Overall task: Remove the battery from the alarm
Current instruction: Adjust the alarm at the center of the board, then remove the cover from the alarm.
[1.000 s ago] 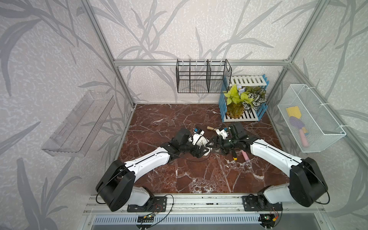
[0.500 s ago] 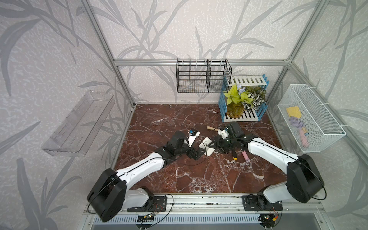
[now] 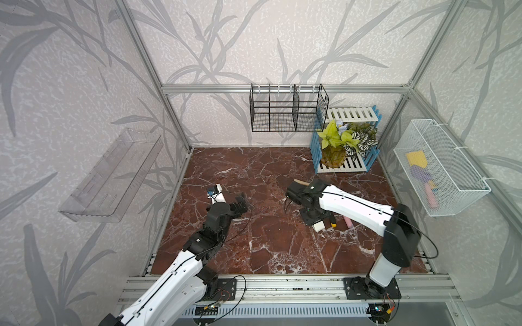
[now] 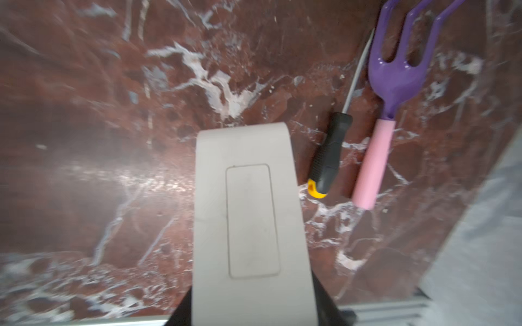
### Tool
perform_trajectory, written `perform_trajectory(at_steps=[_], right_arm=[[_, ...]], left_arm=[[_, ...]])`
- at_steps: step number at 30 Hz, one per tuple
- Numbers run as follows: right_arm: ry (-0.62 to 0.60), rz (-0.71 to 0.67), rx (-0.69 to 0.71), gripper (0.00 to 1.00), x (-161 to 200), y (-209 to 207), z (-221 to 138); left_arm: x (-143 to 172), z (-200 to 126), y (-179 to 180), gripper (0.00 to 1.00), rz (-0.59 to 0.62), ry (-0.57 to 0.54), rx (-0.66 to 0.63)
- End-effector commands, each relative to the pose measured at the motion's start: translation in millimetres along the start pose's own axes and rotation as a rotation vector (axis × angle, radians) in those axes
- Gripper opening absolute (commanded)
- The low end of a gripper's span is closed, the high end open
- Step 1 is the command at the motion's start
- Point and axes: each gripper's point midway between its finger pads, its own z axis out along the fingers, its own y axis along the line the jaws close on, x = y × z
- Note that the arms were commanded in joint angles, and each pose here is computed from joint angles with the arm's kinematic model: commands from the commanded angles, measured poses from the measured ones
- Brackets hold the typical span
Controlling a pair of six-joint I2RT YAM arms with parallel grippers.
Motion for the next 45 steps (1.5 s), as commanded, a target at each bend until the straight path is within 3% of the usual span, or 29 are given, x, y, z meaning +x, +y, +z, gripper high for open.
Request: perform_trajectory(at_steps=[1, 6, 11, 16, 20, 22, 24, 26, 27, 30, 32, 34, 37, 40, 45], right_arm=[[-0.105, -0.126, 0.299, 0.3, -22, -20, -24], [-0.122, -0.224, 0.3, 0.36, -37, 45, -13], [-0.11, -0.304, 0.23, 0.56, -33, 100, 2], [-0.157, -0.377, 0.054, 0.83, -26, 143, -21], [-0.278, -0.413, -0.175, 0.92, -23, 163, -69], [-0.351, -0.355, -0.269, 0.92, -26, 145, -91], [-0.387, -0.206, -0.409, 0.92, -34, 111, -101], [-0.401, -0.003, -0.584, 0.9, -36, 66, -94], [-0.39, 0.106, -0.665, 0.89, -32, 49, -73], [-0.381, 0.465, -0.903, 0.85, -28, 0, -35], [-0.332, 0.566, -1.023, 0.83, -17, -10, -18], [-0.309, 0.552, -1.06, 0.83, -12, -8, -11], [-0.234, 0.554, -1.091, 0.83, -16, -4, 0], [-0.201, 0.595, -1.178, 0.75, -30, -3, 6], [-0.205, 0.618, -1.211, 0.74, -41, -3, 6]], left_arm=[[-19, -10, 32, 1.0, -0.059, -0.069, -0.152], [-28, -13, 41, 1.0, -0.058, -0.075, -0.165], [-33, -16, 45, 1.0, -0.028, -0.069, -0.179], [-38, -17, 46, 1.0, -0.016, -0.076, -0.185], [-38, -14, 37, 1.0, -0.012, -0.06, -0.141], [-30, -9, 23, 1.0, -0.013, -0.018, -0.065], [-9, 0, -2, 1.0, -0.029, 0.072, 0.075], [23, 8, -31, 0.99, -0.049, 0.209, 0.248], [41, 11, -45, 0.97, -0.077, 0.284, 0.323], [103, 17, -69, 0.93, -0.136, 0.533, 0.414], [139, 16, -89, 0.94, -0.071, 0.678, 0.454], [170, 14, -108, 0.95, 0.014, 0.777, 0.48], [194, 24, -125, 0.96, 0.186, 0.807, 0.49], [192, 34, -132, 1.0, 0.452, 0.732, 0.541], [171, 22, -143, 1.0, 0.873, 0.54, 0.753]])
